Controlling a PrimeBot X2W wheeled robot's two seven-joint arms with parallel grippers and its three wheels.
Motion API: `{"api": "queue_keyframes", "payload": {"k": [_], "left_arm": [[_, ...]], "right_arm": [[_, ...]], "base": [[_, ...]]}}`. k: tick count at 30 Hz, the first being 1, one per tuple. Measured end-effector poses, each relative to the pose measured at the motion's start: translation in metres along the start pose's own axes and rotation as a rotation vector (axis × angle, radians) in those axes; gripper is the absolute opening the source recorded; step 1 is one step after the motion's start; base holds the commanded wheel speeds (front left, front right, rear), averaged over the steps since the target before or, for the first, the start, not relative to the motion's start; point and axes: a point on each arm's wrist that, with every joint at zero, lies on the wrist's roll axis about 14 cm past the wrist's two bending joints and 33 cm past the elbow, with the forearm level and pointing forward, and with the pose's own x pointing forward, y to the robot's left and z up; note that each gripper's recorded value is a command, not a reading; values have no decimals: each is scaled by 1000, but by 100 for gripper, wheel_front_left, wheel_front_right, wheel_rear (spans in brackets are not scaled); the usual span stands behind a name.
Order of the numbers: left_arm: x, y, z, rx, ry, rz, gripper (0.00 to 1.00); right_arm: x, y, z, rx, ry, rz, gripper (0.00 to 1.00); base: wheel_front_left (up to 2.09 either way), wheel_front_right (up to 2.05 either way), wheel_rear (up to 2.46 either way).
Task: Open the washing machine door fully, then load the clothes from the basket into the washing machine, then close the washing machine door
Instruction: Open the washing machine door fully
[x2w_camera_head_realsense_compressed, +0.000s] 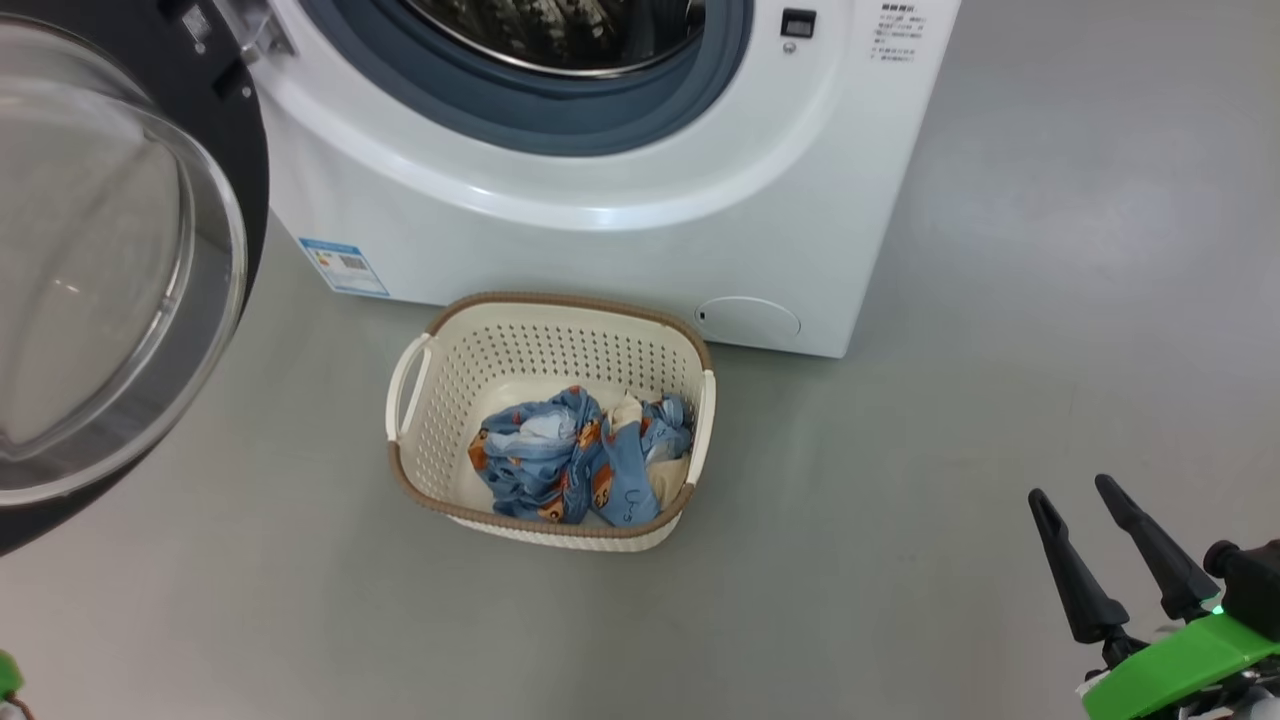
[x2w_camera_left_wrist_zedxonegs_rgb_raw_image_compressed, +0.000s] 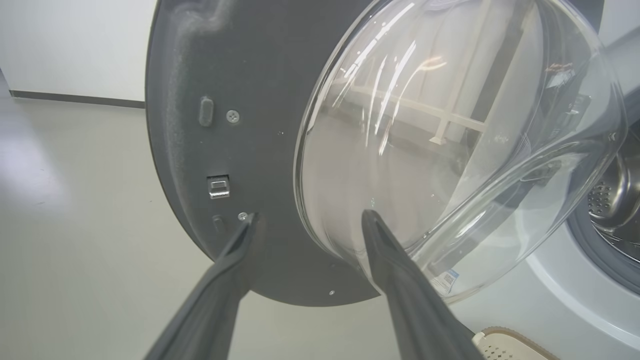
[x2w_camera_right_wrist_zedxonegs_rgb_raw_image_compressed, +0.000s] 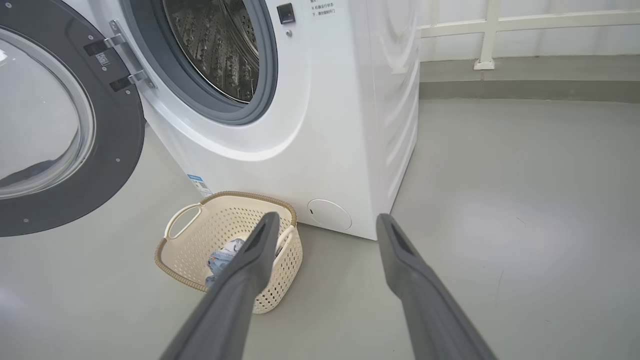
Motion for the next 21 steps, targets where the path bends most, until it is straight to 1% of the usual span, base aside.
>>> {"api": "queue_keyframes", "payload": {"k": [3, 6, 12, 17, 21], "left_arm": [[-10, -4, 0, -12, -6, -24, 100], [-18, -18, 0, -23, -8, -82, 100], [-34, -56, -11, -20, 22, -222, 100], [-46, -96, -20, 9, 47, -363, 100], [-55, -120, -25, 20, 61, -450, 100]], "right_arm": [[-5, 2, 3, 0, -6, 1, 100], [-11, 3, 5, -5, -8, -2, 100], [-23, -3, 11, -9, -22, -28, 100], [-33, -8, 16, -4, -40, -59, 100], [-43, -14, 19, 1, -53, -90, 100]], "base": [[0, 0, 0], [0, 0, 0], [0, 0, 0], [0, 0, 0], [0, 0, 0]]}}
